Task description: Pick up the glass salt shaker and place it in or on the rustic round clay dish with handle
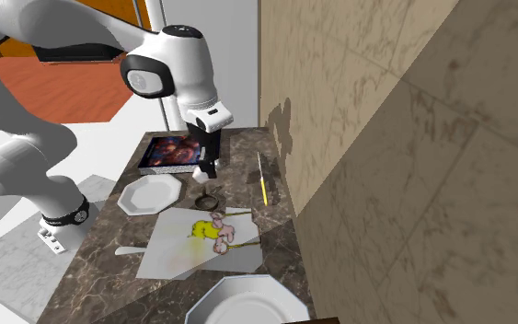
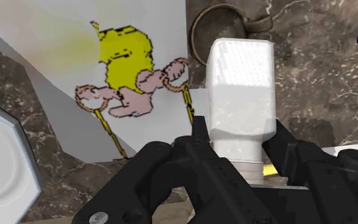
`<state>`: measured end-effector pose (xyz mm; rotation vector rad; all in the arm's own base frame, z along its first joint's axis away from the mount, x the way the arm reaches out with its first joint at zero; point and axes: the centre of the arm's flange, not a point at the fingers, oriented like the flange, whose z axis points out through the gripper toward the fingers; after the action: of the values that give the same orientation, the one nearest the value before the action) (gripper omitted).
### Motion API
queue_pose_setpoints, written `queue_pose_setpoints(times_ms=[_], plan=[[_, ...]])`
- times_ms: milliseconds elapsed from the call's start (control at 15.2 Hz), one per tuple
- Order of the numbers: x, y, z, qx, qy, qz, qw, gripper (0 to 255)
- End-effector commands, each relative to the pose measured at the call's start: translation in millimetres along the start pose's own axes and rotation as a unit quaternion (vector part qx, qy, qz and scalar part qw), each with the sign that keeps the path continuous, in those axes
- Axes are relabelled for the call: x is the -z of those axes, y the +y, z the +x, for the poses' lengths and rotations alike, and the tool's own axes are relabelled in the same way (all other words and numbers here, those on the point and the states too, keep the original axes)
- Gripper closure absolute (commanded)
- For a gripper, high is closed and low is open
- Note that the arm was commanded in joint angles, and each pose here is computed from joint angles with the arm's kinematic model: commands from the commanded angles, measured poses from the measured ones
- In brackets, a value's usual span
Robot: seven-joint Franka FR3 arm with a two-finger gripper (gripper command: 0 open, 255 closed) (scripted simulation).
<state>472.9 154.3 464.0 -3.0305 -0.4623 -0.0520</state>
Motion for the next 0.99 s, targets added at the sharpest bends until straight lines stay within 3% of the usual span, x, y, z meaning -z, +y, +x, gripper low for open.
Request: queue_pose_setpoints(times_ms=[0,66,924], plan=[[0.9,-14.1,-22.9,0.0,0.0,0.0,1.0,255],[1.8,-23.7,-40.6,0.0,0.0,0.0,1.0,255],[-66.7,-18.9,-43.7,0.0,0.0,0.0,1.0,255]])
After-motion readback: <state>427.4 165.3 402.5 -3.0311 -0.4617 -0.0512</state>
